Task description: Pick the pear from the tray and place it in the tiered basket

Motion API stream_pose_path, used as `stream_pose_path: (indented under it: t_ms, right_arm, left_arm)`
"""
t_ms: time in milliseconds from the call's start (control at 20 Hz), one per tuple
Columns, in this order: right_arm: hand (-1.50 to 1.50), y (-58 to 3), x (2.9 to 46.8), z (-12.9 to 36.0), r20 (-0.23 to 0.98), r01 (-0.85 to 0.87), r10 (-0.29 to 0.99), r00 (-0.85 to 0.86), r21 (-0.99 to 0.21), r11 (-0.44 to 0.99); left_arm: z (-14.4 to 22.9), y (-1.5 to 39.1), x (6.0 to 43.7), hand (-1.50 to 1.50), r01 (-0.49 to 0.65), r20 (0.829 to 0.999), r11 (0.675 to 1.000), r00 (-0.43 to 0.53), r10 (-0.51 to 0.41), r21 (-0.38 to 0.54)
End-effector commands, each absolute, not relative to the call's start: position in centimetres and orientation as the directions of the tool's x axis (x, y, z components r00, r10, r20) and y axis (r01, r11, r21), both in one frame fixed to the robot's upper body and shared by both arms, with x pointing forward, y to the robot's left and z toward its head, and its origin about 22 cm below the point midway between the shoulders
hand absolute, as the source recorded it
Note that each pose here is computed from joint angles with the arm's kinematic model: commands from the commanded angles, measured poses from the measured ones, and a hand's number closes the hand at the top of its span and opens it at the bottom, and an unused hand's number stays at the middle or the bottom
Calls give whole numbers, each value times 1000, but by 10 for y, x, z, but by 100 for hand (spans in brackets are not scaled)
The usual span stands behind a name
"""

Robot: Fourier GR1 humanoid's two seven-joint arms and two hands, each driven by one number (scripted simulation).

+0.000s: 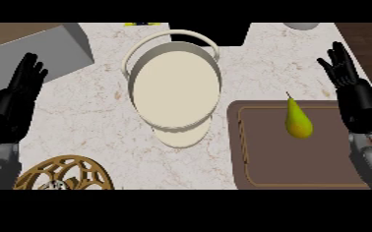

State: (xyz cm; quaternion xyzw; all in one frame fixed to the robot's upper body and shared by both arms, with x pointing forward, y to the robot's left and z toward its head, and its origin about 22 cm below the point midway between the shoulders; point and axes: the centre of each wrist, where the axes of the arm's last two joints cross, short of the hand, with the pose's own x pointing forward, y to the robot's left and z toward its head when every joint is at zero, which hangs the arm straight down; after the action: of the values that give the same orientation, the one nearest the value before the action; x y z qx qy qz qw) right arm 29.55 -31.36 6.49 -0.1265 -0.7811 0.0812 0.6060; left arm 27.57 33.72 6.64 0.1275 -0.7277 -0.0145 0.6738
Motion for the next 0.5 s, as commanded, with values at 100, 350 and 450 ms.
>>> stream_pose_path:
  t_ms: [100,350,450]
  right_arm:
    - [150,-329,267,36,857,87,58,-512,-15,996]
    - [-150,-350,244,-19,892,503,-86,-443,327,800]
    - [-150,-339,237,-35,790,461,-163,-591,496,736]
  left_arm:
    - [44,305,266,0,-58,991,990,5,-130,130]
    - [20,271,262,0,46,991,999,136,-16,10]
    - [19,265,265,0,78,989,997,144,-31,20]
